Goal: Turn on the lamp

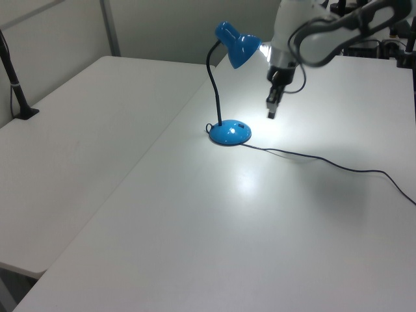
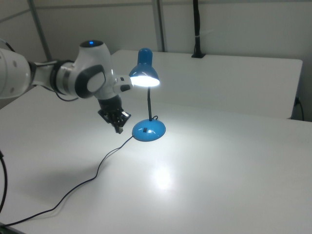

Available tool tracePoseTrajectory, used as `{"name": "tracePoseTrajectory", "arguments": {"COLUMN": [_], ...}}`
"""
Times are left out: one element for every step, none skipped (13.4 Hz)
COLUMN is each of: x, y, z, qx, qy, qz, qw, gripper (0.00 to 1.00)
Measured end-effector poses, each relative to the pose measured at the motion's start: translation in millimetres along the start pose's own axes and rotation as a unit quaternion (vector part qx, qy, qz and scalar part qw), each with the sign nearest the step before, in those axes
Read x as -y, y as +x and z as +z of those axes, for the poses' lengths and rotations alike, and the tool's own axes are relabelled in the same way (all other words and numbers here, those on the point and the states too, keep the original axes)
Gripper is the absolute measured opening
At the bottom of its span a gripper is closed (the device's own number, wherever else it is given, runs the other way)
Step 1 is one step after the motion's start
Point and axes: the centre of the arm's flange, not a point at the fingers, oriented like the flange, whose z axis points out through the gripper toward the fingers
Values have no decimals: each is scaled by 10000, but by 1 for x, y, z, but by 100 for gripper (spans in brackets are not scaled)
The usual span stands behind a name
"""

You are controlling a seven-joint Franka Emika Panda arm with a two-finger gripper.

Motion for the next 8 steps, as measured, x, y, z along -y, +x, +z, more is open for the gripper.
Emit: {"name": "tracePoseTrajectory", "arguments": {"x": [1, 3, 3, 3, 4, 5, 5, 5], "y": [-9, -23, -33, -39, -44, -47, -46, -44], "z": [-11, -30, -46, -61, -89, -115, -132, -150], "qx": [268, 633, 807, 870, 859, 798, 716, 595], "qy": [17, -13, -45, -47, -35, -29, -29, -30], "qz": [-19, -72, -105, -116, -115, -82, -38, 1], "qw": [9996, 9980, 9967, 9961, 9962, 9968, 9974, 9982], "gripper": [20, 35, 48, 59, 75, 88, 98, 100]}}
